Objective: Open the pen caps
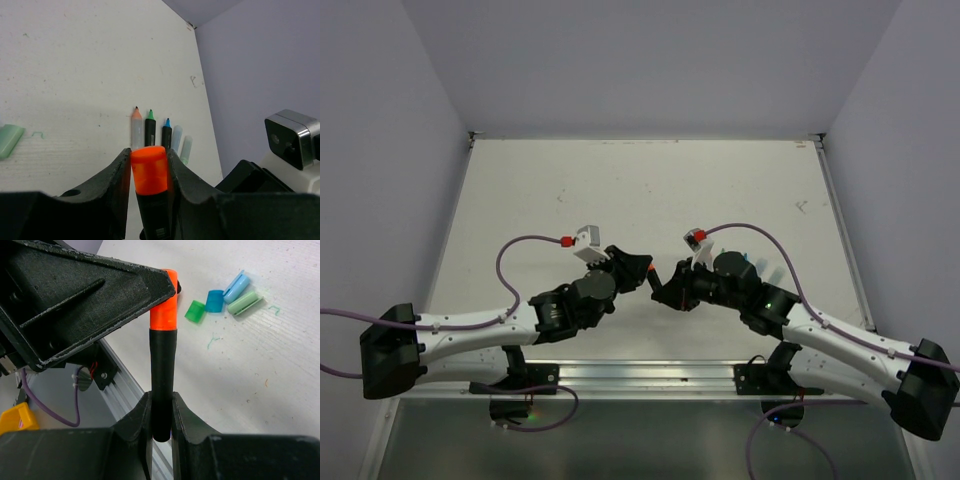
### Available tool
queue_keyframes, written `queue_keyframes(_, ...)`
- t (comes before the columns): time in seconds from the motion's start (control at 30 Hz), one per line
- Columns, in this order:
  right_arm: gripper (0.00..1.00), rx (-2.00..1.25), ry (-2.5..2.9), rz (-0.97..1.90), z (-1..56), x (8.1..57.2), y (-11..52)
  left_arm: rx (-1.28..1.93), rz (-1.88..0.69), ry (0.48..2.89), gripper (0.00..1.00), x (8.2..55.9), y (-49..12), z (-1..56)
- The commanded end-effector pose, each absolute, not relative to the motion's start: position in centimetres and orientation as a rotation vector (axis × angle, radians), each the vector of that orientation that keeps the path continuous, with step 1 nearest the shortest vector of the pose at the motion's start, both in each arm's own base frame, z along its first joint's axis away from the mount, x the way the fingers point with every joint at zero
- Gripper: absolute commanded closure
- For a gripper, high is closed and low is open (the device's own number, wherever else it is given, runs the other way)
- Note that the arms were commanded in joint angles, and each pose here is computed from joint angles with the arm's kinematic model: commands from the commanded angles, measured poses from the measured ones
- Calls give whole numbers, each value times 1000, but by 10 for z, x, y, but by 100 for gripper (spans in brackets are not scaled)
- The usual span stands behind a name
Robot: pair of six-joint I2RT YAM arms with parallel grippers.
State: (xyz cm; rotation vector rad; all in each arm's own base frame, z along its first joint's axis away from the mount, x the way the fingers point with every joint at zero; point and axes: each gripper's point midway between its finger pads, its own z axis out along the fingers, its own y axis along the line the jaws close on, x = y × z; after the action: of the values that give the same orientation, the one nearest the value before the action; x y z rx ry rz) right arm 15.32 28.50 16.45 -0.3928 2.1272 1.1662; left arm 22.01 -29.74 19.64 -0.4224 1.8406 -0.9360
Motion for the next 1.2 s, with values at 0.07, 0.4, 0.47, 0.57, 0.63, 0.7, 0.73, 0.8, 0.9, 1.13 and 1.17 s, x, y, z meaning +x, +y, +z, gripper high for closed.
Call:
queue_keyframes(0.07,100,-412,2094,1163,170,157,287,-401,-1004,1798,72,224,-305,209)
queue_keyframes(0.4,100,-421,2080,1150,178,160,288,-392,-1009,1815,49,226,-308,207)
queue_keyframes(0.47,100,-426,2079,1156,180,159,289,-390,-1014,1816,49,227,-309,206)
queue_keyframes(0.57,100,-426,2074,1158,181,159,289,-383,-1019,1817,49,227,-311,206)
queue_keyframes(0.63,100,-427,2072,1158,182,159,289,-382,-1024,1816,49,228,-312,206)
queue_keyframes(0.7,100,-426,2072,1157,182,160,289,-375,-1038,1814,53,227,-314,206)
queue_keyframes(0.73,100,-426,2072,1157,182,159,289,-369,-1042,1813,59,227,-315,207)
queue_keyframes(0.8,100,-423,2073,1154,181,160,289,-353,-1059,1808,66,227,-317,209)
queue_keyframes(0.9,100,-423,2073,1154,181,160,289,-332,-1072,1801,99,226,-317,209)
queue_keyframes(1.13,100,-397,2161,1110,158,155,280,-361,-1010,1815,100,243,-297,200)
queue_keyframes(1.17,100,-390,2178,1097,153,154,278,-347,-971,1818,100,249,-292,198)
